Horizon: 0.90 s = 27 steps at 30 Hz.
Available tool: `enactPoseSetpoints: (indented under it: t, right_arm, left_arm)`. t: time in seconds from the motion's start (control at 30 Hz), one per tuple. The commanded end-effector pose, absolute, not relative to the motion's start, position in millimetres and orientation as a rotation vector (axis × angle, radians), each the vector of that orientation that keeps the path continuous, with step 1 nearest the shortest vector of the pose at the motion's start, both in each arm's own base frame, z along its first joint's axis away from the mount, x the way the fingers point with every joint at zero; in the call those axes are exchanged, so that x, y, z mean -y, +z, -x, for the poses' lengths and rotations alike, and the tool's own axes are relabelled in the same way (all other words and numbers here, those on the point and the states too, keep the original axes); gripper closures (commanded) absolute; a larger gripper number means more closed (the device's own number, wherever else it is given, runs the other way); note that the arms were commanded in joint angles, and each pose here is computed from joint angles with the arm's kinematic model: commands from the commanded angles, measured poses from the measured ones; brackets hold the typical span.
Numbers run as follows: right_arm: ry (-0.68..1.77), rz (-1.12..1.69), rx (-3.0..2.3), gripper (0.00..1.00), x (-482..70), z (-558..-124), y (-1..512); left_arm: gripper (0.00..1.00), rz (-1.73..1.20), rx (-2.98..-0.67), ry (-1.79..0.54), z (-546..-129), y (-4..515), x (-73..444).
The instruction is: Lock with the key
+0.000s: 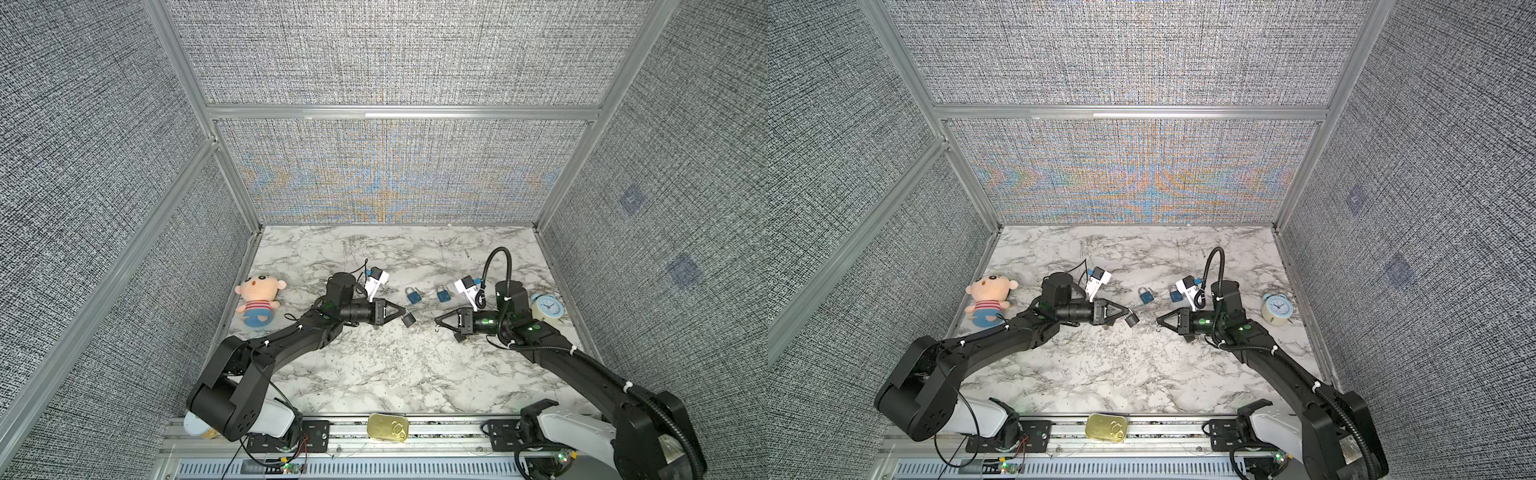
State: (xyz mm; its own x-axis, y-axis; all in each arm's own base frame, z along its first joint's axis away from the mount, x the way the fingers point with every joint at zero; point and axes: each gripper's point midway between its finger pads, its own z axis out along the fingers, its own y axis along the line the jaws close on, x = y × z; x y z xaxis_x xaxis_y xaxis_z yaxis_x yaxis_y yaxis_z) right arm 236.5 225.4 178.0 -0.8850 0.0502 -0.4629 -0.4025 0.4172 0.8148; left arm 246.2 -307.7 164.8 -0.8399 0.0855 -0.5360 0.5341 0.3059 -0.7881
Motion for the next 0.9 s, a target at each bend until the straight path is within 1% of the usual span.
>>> enactPoseSetpoints:
  t: [0.0, 0.47, 0.87]
  right_arm:
    - [1.442, 0.291, -2.278, 1.00, -223, -236, 175]
    - [1.427, 0.276, -2.286, 1.00, -218, -232, 173]
    - [1.415, 0.261, -2.287, 1.00, -212, -231, 173]
  left_arm:
    - [1.00, -0.591, -2.197, -1.514, -242, 160, 312]
    - [1.00, -0.638, -2.253, -1.529, -229, 138, 336]
    - [1.00, -0.581, -2.368, -1.550, -231, 96, 353]
